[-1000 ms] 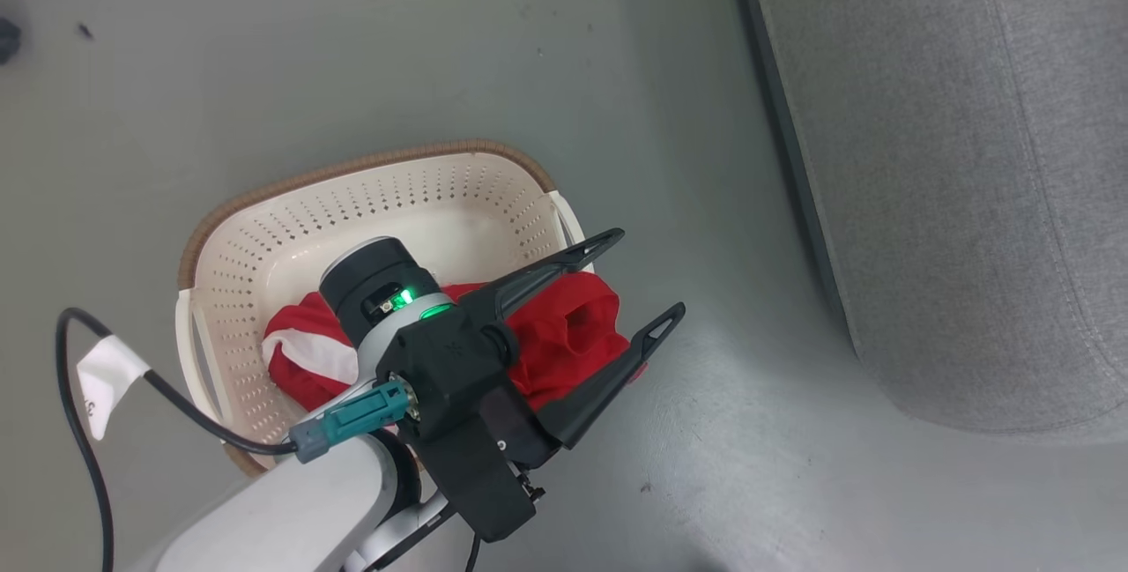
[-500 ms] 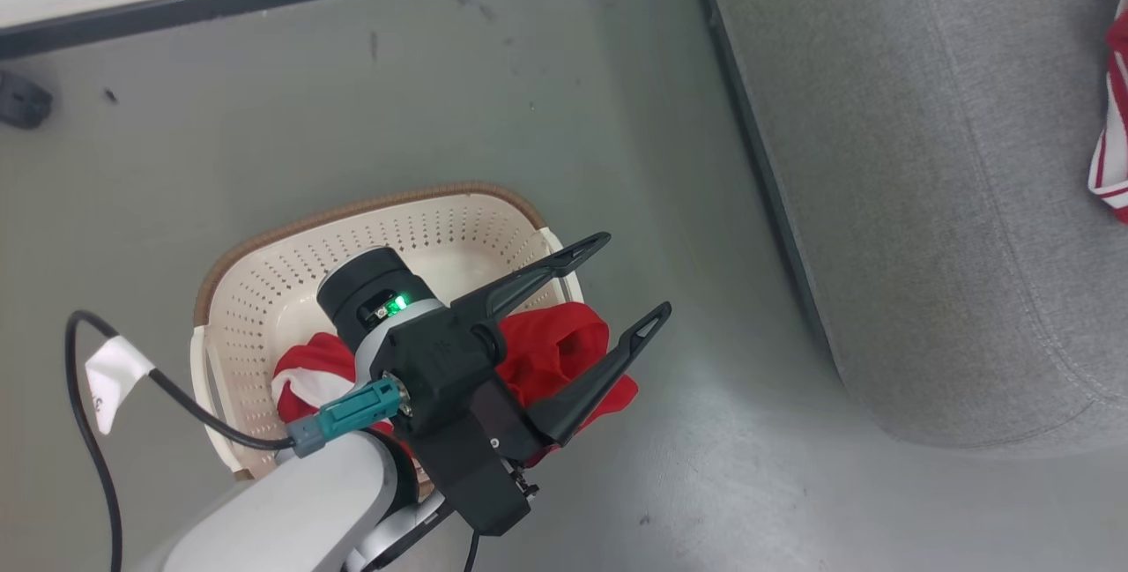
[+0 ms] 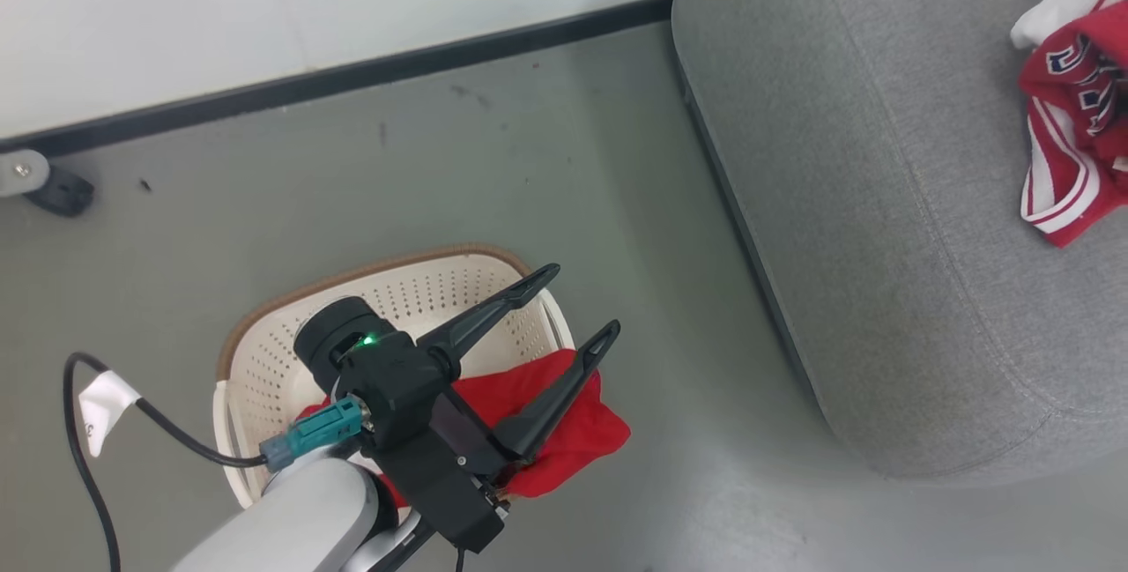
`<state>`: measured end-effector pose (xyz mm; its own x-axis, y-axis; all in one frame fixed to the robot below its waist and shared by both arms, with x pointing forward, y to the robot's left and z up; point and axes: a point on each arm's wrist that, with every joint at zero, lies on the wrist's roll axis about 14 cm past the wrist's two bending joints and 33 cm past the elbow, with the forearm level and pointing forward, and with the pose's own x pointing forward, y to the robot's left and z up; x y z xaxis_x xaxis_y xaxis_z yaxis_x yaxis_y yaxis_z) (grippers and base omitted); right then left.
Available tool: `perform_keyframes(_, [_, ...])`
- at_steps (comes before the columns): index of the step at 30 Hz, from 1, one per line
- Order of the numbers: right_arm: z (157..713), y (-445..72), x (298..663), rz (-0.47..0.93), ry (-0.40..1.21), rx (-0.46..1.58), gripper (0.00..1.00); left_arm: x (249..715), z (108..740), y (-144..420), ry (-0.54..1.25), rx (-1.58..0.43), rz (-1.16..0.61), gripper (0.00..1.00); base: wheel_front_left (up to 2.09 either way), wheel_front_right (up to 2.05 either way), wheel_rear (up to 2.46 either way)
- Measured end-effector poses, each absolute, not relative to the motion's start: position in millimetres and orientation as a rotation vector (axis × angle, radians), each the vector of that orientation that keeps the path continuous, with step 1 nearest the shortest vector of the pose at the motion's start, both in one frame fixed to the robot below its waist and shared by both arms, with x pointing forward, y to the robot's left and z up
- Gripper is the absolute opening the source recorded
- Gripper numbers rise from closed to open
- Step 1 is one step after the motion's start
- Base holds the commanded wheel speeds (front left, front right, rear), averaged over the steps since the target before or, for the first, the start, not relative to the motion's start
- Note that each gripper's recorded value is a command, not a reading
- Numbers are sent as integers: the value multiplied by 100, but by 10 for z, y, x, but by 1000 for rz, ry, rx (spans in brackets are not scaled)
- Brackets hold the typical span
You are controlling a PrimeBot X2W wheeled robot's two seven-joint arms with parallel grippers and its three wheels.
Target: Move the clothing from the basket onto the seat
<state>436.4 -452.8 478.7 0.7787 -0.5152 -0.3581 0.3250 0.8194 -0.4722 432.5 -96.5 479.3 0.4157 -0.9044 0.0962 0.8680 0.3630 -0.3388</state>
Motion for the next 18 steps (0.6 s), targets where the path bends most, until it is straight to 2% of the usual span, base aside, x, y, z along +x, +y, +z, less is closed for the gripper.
perform_keyframes(6, [5088, -4451, 4342, -435, 394, -381, 100, 4309, 4928, -879, 86, -346, -1106, 100, 0, 0, 0])
perform_keyframes(10, [5380, -4297, 4429, -383, 271, -366, 100, 4291, 5007, -808, 73, -333, -1073, 100, 0, 0, 0])
perform_keyframes(18, [5597, -3747, 4516, -246, 99, -290, 100, 4282, 5097, -563, 63, -303, -971, 100, 0, 0, 0])
